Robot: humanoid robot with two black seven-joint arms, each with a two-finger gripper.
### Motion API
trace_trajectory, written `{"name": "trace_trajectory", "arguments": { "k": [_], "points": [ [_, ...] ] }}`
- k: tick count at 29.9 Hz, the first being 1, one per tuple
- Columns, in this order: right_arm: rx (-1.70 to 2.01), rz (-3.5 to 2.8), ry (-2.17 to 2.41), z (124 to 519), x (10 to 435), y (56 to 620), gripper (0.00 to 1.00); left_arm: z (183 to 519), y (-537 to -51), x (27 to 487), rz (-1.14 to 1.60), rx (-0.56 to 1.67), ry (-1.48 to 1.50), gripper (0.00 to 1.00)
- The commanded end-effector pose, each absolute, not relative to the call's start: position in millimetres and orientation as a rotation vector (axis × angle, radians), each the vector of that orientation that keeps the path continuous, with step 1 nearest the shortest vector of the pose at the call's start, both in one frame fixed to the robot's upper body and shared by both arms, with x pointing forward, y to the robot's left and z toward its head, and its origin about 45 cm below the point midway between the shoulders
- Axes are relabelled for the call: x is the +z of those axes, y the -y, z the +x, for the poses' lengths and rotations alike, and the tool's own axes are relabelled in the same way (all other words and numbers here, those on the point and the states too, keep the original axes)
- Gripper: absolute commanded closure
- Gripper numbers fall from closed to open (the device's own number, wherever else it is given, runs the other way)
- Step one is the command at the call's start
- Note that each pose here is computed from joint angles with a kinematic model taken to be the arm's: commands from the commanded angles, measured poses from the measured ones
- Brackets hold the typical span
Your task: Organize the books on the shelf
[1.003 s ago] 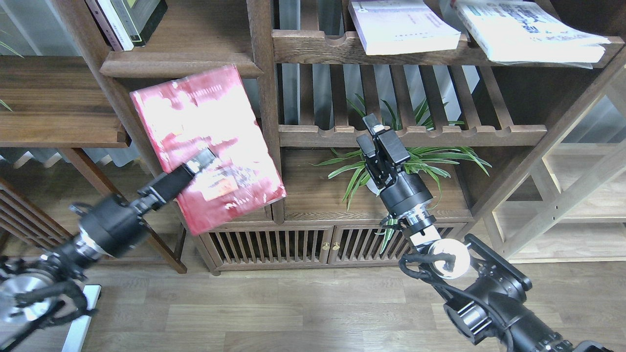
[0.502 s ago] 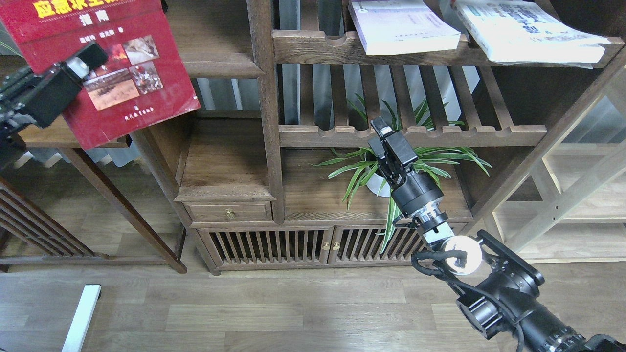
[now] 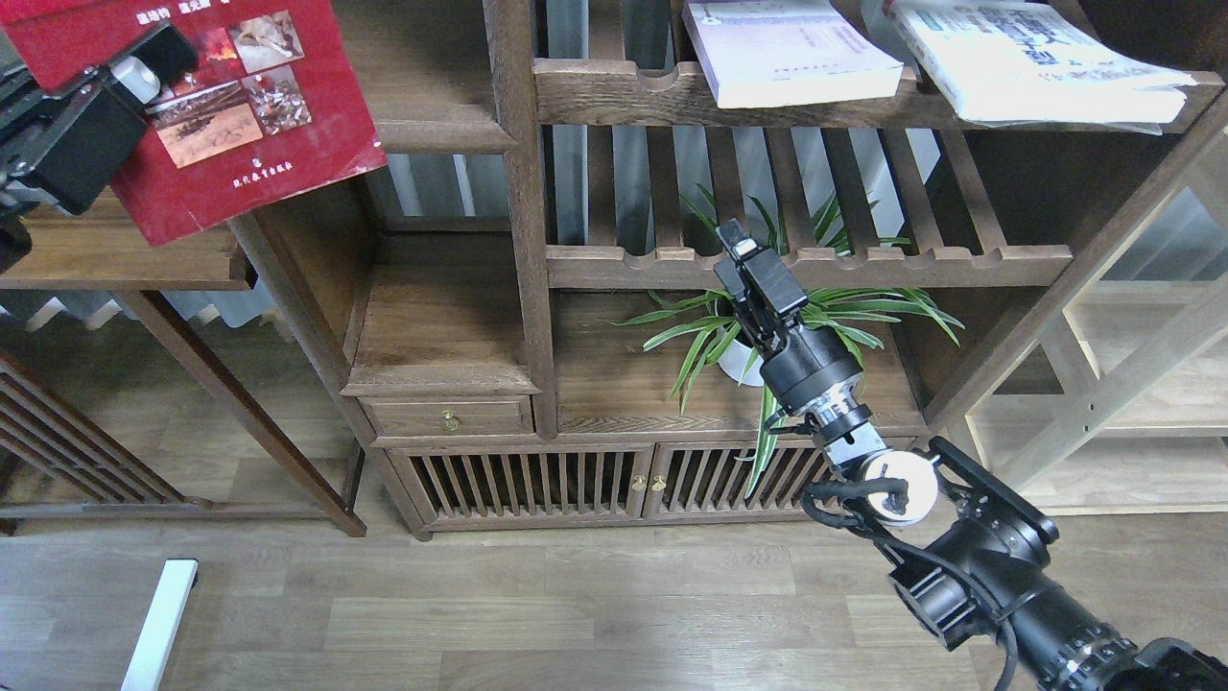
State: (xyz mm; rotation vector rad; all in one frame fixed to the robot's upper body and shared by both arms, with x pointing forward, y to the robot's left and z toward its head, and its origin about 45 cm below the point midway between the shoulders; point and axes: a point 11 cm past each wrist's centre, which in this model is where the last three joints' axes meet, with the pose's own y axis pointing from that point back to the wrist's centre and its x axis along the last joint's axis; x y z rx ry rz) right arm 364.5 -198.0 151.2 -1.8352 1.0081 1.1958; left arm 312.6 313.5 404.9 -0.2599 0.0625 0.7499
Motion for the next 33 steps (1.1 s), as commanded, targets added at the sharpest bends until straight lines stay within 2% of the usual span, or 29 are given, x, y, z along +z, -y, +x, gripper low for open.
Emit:
{"name": "trace_trajectory", "arguments": {
  "k": [1, 8, 33],
  "points": [
    [1.201, -1.849, -1.002, 365, 151, 194, 0.14, 314, -316, 407, -0.247, 0.757, -0.052, 1.00],
    [1.198, -1.849, -0.999, 367, 153, 193, 0.14, 321, -327, 409, -0.260, 0.808, -0.046, 1.00],
    [1.160, -1.848, -1.044, 371, 156, 215, 0.13, 415, -308, 408, -0.270, 0.973, -0.141, 0.99]
  ]
}}
